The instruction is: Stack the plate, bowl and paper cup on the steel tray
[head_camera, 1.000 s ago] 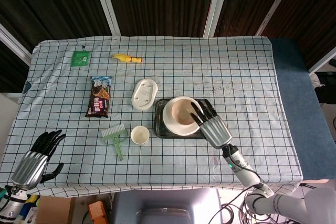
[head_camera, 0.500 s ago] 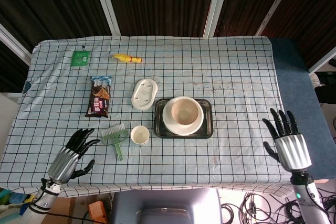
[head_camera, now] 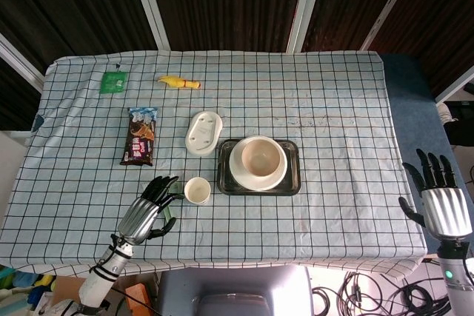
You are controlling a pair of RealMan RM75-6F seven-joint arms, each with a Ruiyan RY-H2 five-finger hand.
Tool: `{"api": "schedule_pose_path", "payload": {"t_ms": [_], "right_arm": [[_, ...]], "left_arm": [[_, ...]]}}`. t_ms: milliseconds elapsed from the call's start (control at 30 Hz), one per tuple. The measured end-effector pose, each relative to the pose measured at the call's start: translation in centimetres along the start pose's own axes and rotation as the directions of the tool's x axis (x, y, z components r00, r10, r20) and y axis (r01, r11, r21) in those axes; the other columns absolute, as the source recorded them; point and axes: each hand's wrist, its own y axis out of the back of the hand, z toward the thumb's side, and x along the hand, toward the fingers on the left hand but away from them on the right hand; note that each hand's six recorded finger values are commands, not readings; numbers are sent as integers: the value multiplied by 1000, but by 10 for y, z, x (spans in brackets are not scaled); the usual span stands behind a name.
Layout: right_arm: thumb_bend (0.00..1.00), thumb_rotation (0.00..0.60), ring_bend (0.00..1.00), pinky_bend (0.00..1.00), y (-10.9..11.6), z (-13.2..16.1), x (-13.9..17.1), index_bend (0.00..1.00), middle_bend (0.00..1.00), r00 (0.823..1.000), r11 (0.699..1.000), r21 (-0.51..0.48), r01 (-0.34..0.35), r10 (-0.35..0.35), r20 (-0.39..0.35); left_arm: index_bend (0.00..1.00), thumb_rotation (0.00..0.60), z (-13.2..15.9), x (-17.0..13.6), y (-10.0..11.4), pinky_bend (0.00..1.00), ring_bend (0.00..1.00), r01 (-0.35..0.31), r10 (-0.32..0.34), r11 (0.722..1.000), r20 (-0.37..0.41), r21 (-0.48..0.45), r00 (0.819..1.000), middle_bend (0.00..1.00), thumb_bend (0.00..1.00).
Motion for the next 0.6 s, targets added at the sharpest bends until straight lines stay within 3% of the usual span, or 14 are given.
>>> {"api": "schedule_pose_path", "payload": {"t_ms": [600], "right_arm": [[203,600,0,0,7,-26,-2,197,0,998,999,-44,-15,17,63]], "left_arm": [[415,600,13,45,-32,12,0,20,-20,998,-4,61,1000,37,400]]}}
